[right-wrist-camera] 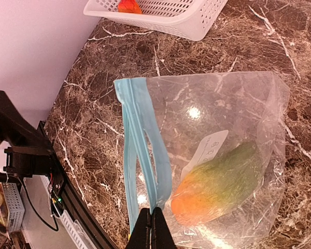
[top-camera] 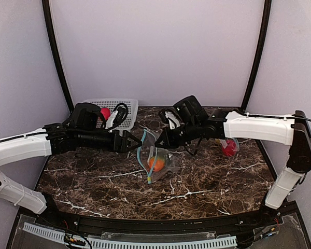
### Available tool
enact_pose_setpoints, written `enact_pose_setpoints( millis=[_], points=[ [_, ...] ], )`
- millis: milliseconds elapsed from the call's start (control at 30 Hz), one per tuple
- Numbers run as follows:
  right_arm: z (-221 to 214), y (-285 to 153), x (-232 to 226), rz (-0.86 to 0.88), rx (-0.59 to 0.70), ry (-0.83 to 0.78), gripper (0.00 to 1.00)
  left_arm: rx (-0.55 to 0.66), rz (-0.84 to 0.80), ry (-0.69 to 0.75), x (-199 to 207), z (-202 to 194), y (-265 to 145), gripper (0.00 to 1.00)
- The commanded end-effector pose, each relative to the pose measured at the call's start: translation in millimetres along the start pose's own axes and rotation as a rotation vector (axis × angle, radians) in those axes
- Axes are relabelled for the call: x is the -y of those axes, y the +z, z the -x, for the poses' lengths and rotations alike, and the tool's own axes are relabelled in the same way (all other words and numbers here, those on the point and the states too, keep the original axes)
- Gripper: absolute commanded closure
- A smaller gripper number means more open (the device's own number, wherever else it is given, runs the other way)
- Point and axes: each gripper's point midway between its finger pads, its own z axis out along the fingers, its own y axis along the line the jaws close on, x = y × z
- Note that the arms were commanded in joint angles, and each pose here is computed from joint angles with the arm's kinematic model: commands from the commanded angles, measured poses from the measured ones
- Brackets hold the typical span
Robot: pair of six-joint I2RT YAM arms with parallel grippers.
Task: Place the food in the zip-top bag and seal the zipper
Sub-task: Adjust the zipper food storage bag at the center of the board.
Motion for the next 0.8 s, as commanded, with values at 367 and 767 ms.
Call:
enact_pose_setpoints(
  millis=[367, 767],
  points=[
    [15, -15, -9, 0.024, 0.062, -0.006, 1.00, -0.037, -0.016, -0.253, -44, -50, 53, 0.25],
    [19, -20, 9, -0.088, 0.077, -0.033, 1.00, -0.021, -0.004, -0.146, -27, -12, 61, 0.99]
  ],
)
